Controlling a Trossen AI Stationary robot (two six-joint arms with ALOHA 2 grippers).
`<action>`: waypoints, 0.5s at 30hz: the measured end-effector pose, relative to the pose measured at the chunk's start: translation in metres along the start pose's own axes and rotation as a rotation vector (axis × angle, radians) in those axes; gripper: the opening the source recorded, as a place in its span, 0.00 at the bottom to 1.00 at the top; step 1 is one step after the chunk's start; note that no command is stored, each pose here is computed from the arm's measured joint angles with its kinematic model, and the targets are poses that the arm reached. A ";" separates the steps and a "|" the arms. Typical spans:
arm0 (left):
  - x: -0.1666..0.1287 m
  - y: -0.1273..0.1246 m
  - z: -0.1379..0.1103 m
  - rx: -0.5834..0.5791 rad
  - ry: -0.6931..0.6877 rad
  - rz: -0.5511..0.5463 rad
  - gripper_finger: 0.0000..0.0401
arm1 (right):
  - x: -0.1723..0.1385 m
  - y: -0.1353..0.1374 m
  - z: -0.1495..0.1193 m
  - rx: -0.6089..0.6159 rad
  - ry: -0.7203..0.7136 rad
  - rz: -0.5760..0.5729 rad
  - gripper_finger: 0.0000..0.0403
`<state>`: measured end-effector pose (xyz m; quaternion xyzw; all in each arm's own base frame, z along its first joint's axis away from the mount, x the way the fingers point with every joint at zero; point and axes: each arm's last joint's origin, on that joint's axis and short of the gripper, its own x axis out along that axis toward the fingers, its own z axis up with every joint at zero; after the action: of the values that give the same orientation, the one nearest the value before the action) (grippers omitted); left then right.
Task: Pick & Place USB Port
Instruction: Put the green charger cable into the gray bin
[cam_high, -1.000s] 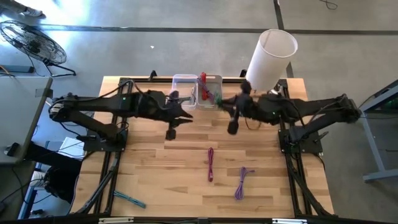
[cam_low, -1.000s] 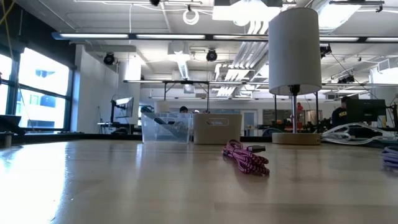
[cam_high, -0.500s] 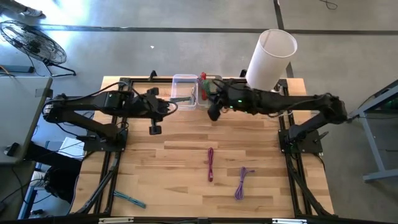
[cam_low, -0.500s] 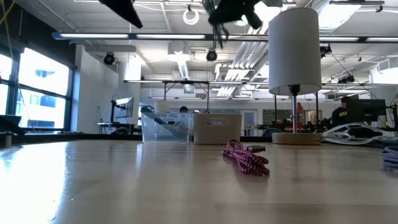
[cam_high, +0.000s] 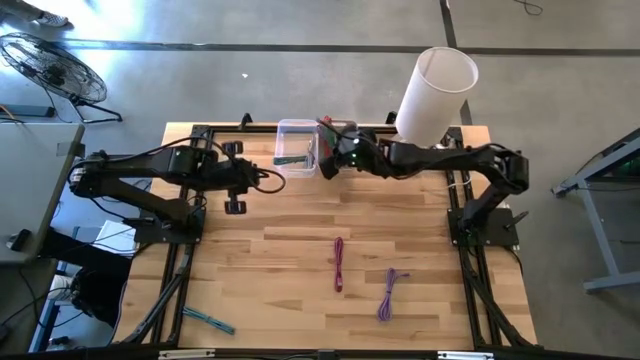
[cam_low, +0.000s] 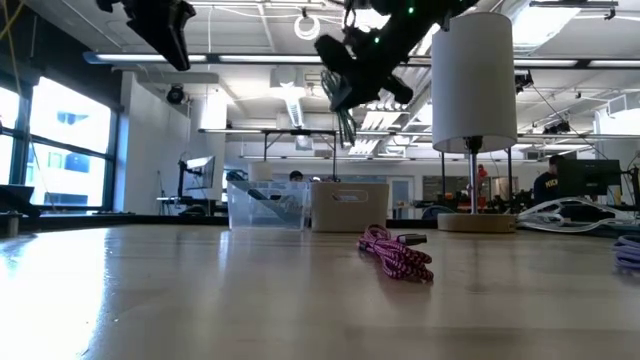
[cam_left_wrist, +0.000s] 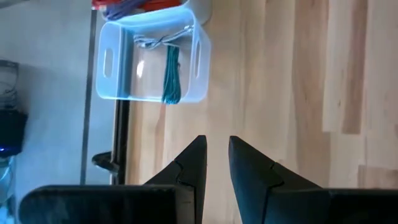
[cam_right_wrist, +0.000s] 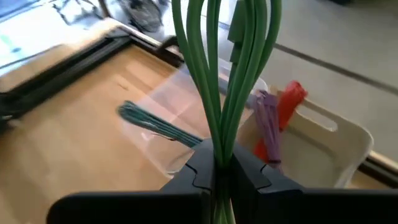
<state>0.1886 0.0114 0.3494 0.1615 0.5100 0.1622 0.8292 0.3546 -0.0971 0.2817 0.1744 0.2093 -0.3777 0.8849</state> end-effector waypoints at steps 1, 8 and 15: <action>0.000 0.000 -0.001 0.004 0.008 0.003 0.16 | 0.005 -0.003 -0.001 0.012 0.007 -0.016 0.03; 0.000 -0.001 -0.006 0.044 0.055 -0.030 0.16 | 0.031 -0.024 -0.007 0.080 0.068 -0.098 0.03; 0.000 -0.001 -0.010 0.063 0.090 -0.034 0.16 | 0.049 -0.033 -0.017 0.121 0.125 -0.128 0.03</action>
<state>0.1799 0.0108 0.3450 0.1713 0.5543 0.1389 0.8026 0.3566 -0.1397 0.2380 0.2370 0.2515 -0.4337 0.8322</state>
